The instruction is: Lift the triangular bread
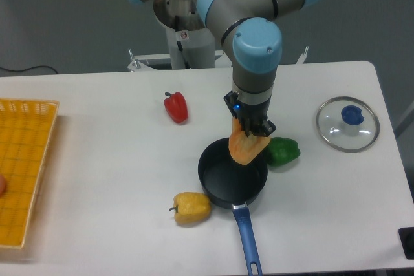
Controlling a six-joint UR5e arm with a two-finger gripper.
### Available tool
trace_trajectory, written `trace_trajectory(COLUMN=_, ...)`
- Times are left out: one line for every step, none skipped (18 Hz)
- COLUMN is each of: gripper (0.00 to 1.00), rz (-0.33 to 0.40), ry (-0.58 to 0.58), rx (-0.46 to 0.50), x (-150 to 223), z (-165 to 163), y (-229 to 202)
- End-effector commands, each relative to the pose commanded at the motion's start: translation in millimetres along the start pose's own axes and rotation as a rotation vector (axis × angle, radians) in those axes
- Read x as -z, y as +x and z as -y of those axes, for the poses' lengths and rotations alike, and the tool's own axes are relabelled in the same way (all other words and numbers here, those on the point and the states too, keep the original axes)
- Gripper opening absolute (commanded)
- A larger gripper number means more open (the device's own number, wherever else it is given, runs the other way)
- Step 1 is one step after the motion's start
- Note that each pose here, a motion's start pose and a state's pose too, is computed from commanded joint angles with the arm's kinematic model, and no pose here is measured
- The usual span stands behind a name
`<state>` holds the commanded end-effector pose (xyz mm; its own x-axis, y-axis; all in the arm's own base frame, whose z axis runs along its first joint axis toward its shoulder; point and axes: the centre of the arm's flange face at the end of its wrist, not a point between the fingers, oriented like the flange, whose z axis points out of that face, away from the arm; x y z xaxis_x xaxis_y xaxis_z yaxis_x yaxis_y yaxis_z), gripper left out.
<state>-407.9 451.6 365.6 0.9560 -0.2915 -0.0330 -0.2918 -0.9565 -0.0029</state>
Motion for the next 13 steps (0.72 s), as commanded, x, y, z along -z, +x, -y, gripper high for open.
trace_trajectory(gripper=0.16, rz=0.001, ry=0.001, rx=0.002, x=-1, z=1, y=1)
trace_trajectory(gripper=0.16, rz=0.006, ry=0.002, rx=-0.003, x=-1, z=3, y=1)
trace_trajectory(gripper=0.17, rz=0.004, ry=0.002, rx=0.0, x=-2, z=4, y=1)
trace_trajectory(gripper=0.19, rz=0.003, ry=0.001, rx=0.0, x=-3, z=5, y=2)
trace_trajectory(gripper=0.19, rz=0.001, ry=-0.001, rx=0.005, x=-5, z=5, y=2)
trace_trajectory(gripper=0.19, rz=-0.004, ry=-0.002, rx=0.008, x=-7, z=8, y=3)
trace_trajectory(gripper=0.19, rz=-0.001, ry=-0.006, rx=0.009, x=-7, z=12, y=5)
trace_trajectory(gripper=0.19, rz=-0.004, ry=-0.007, rx=0.009, x=-9, z=13, y=6)
trace_trajectory(gripper=0.19, rz=-0.005, ry=-0.008, rx=0.008, x=-10, z=13, y=7)
trace_trajectory(gripper=0.19, rz=-0.005, ry=-0.008, rx=0.008, x=-10, z=13, y=7)
trace_trajectory(gripper=0.19, rz=-0.005, ry=-0.008, rx=0.008, x=-10, z=13, y=7)
trace_trajectory(gripper=0.19, rz=-0.005, ry=-0.008, rx=0.009, x=-10, z=13, y=7)
trace_trajectory(gripper=0.19, rz=-0.004, ry=-0.007, rx=0.009, x=-10, z=13, y=7)
